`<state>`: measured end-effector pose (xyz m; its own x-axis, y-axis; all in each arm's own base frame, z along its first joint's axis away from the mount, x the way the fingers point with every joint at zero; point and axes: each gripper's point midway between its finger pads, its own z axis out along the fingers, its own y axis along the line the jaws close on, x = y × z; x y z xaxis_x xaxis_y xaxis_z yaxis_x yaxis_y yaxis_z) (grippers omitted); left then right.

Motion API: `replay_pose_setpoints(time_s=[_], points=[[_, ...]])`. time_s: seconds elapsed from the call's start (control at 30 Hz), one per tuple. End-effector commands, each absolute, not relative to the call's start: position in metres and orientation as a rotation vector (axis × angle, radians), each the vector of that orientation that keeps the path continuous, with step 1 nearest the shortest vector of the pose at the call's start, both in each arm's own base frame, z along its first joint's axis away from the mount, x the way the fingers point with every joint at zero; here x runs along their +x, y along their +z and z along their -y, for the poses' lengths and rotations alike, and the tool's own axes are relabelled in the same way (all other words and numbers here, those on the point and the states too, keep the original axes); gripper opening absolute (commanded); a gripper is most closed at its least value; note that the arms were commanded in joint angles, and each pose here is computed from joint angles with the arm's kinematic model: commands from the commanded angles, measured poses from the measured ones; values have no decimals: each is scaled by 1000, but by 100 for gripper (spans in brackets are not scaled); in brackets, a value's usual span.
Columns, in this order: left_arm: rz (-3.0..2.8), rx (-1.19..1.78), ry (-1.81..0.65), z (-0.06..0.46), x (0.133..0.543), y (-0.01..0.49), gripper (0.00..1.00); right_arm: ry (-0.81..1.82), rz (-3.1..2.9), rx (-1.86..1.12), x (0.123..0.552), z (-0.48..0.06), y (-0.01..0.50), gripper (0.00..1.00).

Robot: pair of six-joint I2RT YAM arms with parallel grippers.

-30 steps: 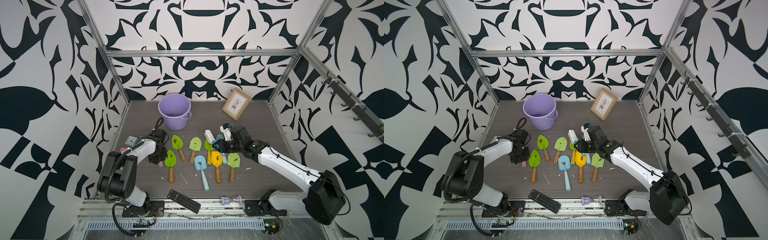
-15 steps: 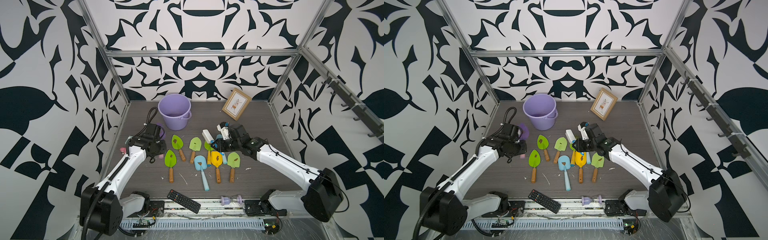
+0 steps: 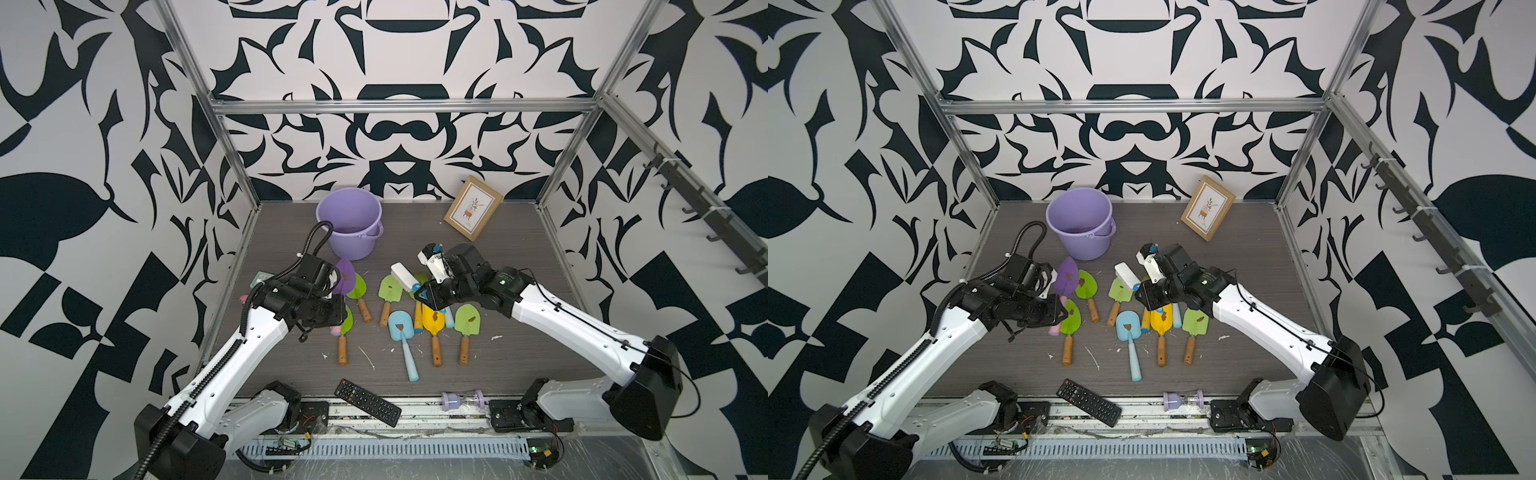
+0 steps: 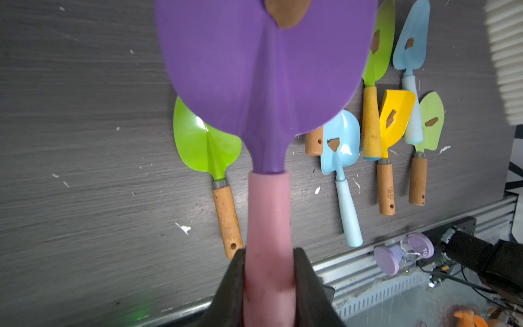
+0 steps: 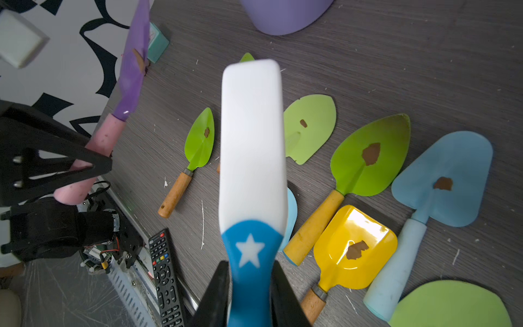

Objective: Brush the soil off the hand trowel and place it into the bucket
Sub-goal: Brush off the soil from the hand trowel.

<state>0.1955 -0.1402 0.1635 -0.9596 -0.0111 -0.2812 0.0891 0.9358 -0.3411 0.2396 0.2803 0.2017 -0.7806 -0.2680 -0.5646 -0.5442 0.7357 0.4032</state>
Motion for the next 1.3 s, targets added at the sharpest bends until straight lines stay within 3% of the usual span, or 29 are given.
replay_pose_setpoints(time_s=[0.0, 0.33, 0.8, 1.27], points=[[-2869, 37, -485, 136, 181, 166, 0, 718, -2407, -712, 237, -284, 217, 0], [-2895, 161, -588, 154, 176, 154, 0, 665, -2295, -783, 227, -305, 236, 0], [-2938, 136, -504, 153, 177, 145, 0, 603, -2228, -945, 217, -355, 237, 0], [-2908, 123, -477, 150, 182, 147, 0, 584, -2236, -978, 225, -369, 229, 0]])
